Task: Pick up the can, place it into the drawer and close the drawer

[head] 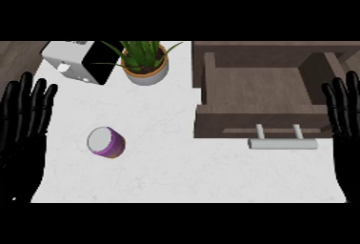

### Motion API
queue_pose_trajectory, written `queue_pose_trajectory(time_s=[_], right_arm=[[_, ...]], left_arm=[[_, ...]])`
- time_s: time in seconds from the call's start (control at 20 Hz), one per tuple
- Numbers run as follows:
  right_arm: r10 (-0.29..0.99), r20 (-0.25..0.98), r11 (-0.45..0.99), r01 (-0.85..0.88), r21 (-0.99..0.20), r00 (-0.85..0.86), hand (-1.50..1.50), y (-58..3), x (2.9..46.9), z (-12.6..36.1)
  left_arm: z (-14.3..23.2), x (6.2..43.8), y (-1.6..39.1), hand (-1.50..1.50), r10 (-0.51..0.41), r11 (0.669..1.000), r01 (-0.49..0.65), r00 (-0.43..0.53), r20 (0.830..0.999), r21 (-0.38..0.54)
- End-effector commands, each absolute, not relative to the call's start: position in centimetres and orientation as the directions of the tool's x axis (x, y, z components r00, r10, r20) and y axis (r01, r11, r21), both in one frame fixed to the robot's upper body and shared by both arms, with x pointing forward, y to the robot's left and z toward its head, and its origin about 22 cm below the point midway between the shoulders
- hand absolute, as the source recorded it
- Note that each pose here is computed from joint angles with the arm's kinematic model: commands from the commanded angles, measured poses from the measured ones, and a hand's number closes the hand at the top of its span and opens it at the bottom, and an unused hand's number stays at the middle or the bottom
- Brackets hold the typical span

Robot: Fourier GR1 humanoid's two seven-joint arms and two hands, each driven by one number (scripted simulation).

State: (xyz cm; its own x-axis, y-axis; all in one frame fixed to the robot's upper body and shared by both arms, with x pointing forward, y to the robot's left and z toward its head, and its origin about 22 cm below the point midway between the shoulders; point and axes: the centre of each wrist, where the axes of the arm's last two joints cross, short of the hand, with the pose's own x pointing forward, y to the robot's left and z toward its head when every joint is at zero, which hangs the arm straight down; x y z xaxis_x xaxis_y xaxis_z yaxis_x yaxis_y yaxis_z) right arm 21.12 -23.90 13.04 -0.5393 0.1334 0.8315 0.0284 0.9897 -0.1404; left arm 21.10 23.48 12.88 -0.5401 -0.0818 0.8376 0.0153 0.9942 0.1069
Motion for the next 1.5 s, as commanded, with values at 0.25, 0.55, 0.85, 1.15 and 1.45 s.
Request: queue_pose_trajectory(time_s=[0.25,0.55,0.85,1.15,1.45], right_arm=[[0.038,0.861,0.992,-0.083,-0.092,-0.507,-1.50,-22.3,21.3,12.6],[0.079,0.971,0.983,0.182,-0.037,-0.226,-1.50,-25.9,19.7,9.6],[0.097,0.970,0.984,0.167,-0.060,-0.222,-1.50,-28.6,17.6,10.2],[0.096,0.973,0.980,0.190,-0.056,-0.210,-1.50,-31.6,16.2,10.2],[0.078,0.975,0.983,0.179,-0.041,-0.208,-1.50,-32.9,13.8,9.6]], left_arm=[[13.0,22.6,21.6,-1.50,0.306,0.652,0.745,-0.425,0.852,0.137],[11.5,23.8,32.5,-1.50,0.036,0.562,0.809,-0.231,0.972,0.172],[13.6,27.2,40.4,-1.50,0.059,0.528,0.837,-0.207,0.977,0.145],[15.1,28.2,43.7,-1.50,0.057,0.517,0.848,-0.175,0.983,0.121],[14.5,27.7,42.7,-1.50,0.095,0.536,0.844,-0.077,0.993,0.014]])
